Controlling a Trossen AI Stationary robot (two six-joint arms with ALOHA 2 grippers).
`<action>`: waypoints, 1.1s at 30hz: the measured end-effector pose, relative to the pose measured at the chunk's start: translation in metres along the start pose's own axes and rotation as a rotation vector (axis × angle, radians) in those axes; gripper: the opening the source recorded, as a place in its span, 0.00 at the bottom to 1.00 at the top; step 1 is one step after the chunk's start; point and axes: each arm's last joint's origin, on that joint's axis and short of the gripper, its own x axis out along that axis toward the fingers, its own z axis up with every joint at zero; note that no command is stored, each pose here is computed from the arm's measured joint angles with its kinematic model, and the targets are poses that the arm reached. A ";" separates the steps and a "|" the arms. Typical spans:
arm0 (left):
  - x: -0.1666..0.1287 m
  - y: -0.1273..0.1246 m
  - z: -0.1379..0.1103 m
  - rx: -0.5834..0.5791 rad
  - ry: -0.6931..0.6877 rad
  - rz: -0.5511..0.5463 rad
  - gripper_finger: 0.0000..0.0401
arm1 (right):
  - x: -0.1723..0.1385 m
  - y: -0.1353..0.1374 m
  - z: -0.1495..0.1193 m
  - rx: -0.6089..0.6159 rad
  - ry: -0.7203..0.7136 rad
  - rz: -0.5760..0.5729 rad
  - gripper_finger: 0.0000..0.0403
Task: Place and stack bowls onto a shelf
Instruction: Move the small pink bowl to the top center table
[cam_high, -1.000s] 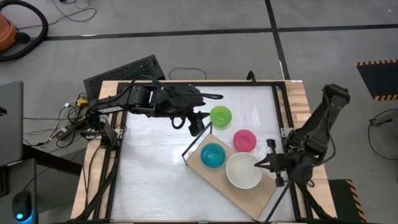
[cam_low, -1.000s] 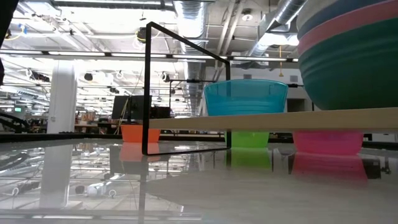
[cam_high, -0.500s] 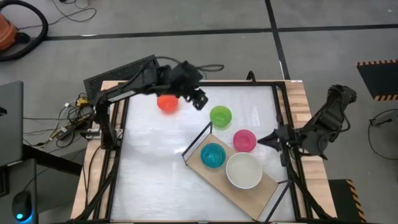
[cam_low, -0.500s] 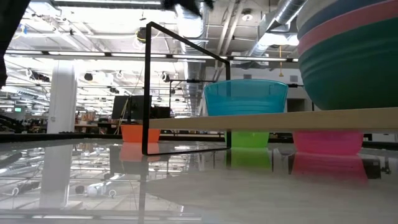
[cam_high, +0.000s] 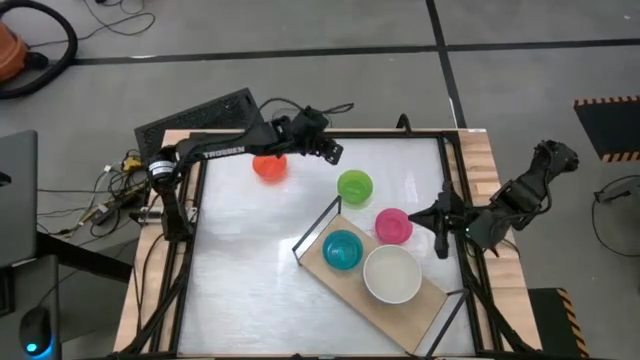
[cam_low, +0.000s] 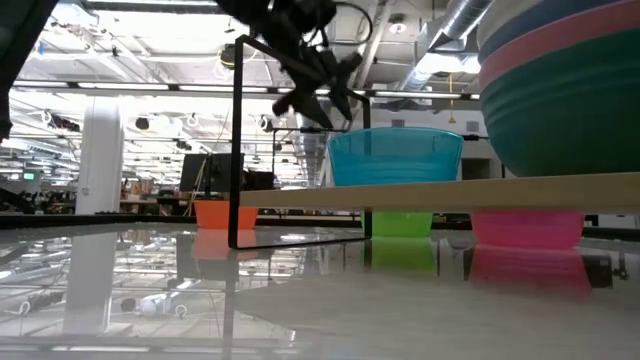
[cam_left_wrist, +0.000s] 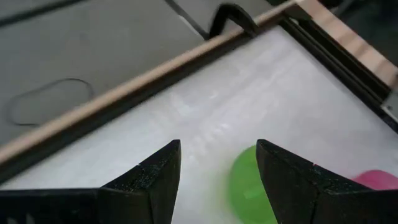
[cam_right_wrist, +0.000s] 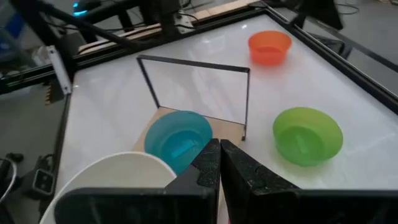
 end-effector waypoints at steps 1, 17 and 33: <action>0.006 0.002 -0.007 -0.004 0.007 -0.023 0.48 | 0.002 0.000 0.000 0.006 0.001 -0.009 0.09; 0.080 0.015 -0.061 -0.050 0.197 -0.164 0.48 | 0.015 -0.007 0.006 0.054 -0.006 -0.103 0.09; 0.133 -0.012 -0.067 0.108 0.407 -0.083 0.47 | 0.015 -0.007 0.005 0.052 0.012 -0.091 0.09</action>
